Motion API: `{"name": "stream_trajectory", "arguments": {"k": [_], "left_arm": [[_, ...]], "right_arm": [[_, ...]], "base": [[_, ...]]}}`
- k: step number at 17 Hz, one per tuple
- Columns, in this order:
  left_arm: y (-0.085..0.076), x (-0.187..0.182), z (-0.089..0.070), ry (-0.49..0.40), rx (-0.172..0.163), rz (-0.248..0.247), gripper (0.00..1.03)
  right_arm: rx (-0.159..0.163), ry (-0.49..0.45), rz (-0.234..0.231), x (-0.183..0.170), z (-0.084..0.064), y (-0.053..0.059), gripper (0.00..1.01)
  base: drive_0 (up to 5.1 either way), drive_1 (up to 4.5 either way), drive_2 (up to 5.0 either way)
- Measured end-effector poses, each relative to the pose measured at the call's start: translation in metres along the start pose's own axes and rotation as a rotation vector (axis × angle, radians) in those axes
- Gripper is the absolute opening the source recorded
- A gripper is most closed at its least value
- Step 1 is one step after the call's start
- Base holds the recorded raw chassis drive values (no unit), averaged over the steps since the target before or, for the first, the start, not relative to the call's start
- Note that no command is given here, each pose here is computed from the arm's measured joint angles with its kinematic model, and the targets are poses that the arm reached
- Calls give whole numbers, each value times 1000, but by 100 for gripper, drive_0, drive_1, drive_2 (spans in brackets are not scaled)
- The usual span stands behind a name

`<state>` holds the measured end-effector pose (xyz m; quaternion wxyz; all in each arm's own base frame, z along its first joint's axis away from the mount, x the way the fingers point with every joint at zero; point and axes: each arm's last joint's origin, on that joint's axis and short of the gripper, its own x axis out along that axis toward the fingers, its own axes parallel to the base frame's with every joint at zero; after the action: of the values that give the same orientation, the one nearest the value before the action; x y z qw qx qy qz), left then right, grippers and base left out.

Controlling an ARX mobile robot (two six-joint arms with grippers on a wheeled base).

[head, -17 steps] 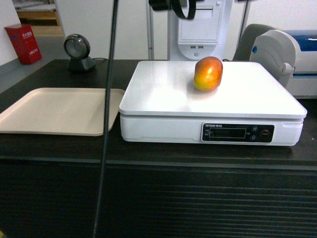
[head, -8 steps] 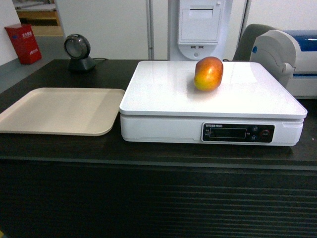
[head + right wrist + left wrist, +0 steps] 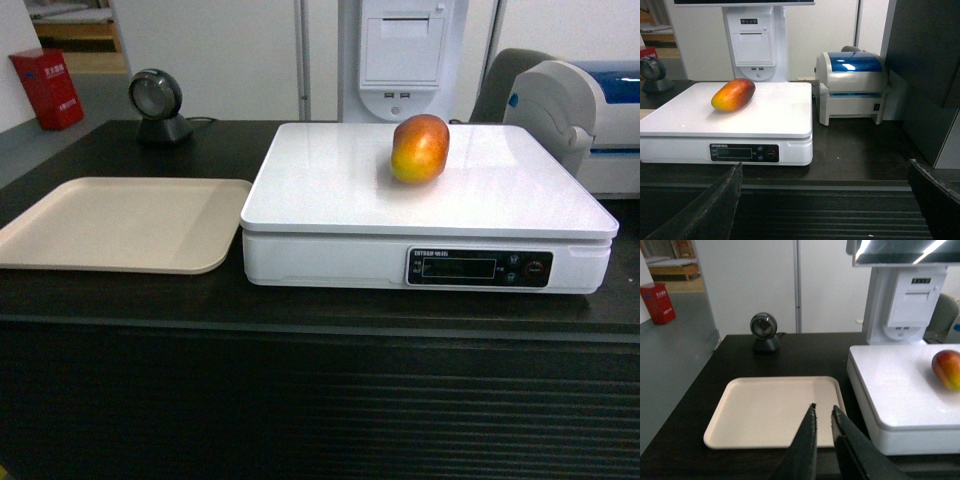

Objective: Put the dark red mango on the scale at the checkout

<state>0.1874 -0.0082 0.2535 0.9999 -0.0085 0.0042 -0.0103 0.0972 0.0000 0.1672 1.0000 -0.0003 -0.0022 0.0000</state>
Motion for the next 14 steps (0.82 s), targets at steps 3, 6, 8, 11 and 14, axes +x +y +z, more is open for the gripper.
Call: {"name": "stream_trajectory", "arguments": {"k": [3,6,8,11,14], "left_arm": [[9,-20,-23,-20,0,27,2],[8,-34,-46,2,0,21,2],[8,-42,-53,-11,0,21,2],[8,-52,-65,-4,0,21,2],[8,-60,-72,-6,0,21,2]], "right_arm": [[0,0,0,0,0,0,98],[0,0,0,0,0,0,98],[0,0,0,0,0,0,98],[0,0,0,0,0,0,98],[0,0,0,0,0,0,98]], "base": [[0,0,0],[0,0,0],[0,0,0],[0,0,0],[0,0,0]]}}
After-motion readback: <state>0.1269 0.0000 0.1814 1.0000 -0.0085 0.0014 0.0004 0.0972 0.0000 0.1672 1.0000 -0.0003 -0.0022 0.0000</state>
